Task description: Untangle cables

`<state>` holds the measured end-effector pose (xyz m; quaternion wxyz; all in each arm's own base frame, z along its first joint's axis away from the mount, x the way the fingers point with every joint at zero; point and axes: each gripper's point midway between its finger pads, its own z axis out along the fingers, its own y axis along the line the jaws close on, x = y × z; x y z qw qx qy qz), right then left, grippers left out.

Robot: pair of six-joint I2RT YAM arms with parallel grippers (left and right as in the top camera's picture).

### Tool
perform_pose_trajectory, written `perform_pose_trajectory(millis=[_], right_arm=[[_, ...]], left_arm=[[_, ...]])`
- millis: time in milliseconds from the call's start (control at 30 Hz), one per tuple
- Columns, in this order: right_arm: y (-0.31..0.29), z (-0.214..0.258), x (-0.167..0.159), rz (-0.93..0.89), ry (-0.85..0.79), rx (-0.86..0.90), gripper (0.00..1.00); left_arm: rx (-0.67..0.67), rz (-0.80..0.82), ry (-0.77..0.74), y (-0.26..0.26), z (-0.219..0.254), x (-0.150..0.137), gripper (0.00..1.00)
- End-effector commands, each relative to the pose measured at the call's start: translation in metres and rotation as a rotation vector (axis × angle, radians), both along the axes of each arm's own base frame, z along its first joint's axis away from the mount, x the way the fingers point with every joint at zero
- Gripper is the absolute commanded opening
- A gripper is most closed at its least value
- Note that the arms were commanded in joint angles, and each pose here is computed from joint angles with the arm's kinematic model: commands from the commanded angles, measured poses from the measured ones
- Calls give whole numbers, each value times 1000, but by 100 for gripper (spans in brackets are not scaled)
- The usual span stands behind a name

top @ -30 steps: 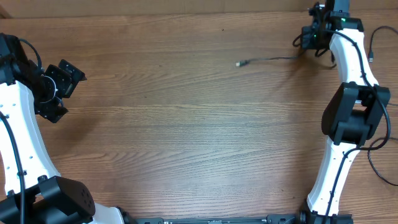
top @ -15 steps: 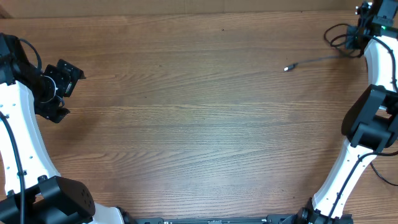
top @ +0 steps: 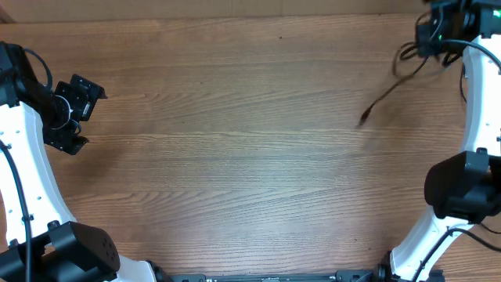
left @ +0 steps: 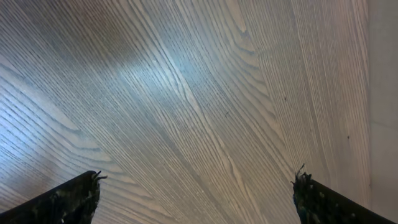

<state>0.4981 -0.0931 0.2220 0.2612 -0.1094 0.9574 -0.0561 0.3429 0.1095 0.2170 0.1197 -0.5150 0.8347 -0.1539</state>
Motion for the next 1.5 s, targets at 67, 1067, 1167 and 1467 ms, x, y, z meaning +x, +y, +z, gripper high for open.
perform_pose_trajectory(millis=[67, 1067, 1167, 1467], right_arm=[[-41, -53, 7, -5, 88, -66, 4], [102, 290, -132, -145, -694, 278, 100], [101, 303, -177, -142, -714, 280, 100], [97, 337, -297, -125, -848, 297, 100]], left_arm=[[10, 7, -31, -1, 11, 2, 100], [124, -328, -127, -36, 25, 12, 100], [197, -443, -217, -68, 50, 15, 100], [421, -458, -405, -125, 123, -16, 100]])
